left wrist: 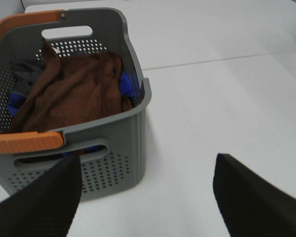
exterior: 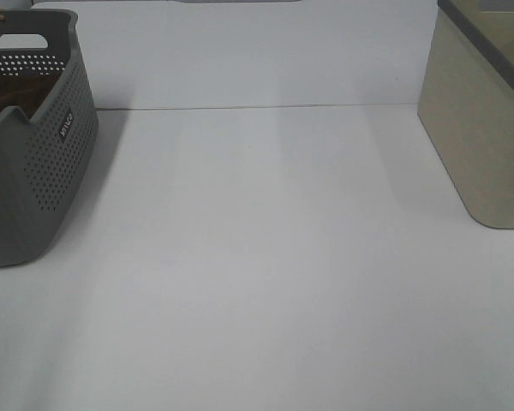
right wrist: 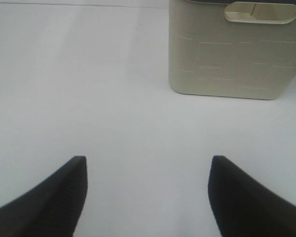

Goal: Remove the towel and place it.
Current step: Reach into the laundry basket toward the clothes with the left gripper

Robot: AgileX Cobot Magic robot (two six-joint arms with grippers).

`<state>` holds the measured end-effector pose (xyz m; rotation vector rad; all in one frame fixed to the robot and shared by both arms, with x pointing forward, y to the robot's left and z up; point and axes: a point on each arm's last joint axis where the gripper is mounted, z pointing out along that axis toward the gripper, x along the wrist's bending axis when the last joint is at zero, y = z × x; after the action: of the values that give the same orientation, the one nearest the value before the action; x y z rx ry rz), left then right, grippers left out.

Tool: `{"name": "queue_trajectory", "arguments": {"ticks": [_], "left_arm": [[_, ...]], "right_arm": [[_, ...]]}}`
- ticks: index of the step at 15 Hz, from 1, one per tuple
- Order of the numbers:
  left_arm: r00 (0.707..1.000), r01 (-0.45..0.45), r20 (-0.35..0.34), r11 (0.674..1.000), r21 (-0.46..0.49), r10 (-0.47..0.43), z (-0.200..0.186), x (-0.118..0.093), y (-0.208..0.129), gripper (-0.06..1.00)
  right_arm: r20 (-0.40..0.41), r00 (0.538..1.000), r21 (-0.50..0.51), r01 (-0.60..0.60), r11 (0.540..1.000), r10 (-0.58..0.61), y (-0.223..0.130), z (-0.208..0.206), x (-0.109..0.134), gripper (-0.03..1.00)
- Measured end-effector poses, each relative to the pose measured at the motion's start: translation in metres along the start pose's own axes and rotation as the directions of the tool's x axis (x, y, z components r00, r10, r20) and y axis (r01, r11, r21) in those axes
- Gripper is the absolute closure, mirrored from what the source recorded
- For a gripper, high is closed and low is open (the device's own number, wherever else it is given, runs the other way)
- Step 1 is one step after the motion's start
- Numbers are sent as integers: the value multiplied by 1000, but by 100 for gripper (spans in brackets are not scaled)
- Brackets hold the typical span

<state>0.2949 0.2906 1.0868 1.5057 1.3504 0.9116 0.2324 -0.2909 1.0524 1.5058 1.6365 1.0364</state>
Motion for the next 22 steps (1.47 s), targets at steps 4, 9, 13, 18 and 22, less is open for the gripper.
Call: {"name": "queue_trajectory", "arguments": {"ticks": [4, 9, 13, 18, 22], "left_arm": [[998, 12, -65, 999, 46, -9, 58, 10, 35, 23], [985, 87, -165, 972, 220, -51, 160, 26, 80, 23], [960, 168, -267, 943, 286, -90, 235, 59, 97, 23], [931, 224, -348, 922, 316, -106, 306, 102, 114, 23], [919, 253, -383, 889, 382, -97, 389, 125, 115, 23]], "right_arm": [[0, 1000, 0, 0, 1000, 0, 0, 0, 0, 31], [0, 1000, 0, 0, 1000, 0, 0, 0, 0, 31], [0, 1000, 0, 0, 1000, 0, 0, 0, 0, 31], [0, 1000, 0, 0, 1000, 0, 0, 0, 0, 31], [0, 1000, 0, 0, 1000, 0, 0, 0, 0, 31]]}}
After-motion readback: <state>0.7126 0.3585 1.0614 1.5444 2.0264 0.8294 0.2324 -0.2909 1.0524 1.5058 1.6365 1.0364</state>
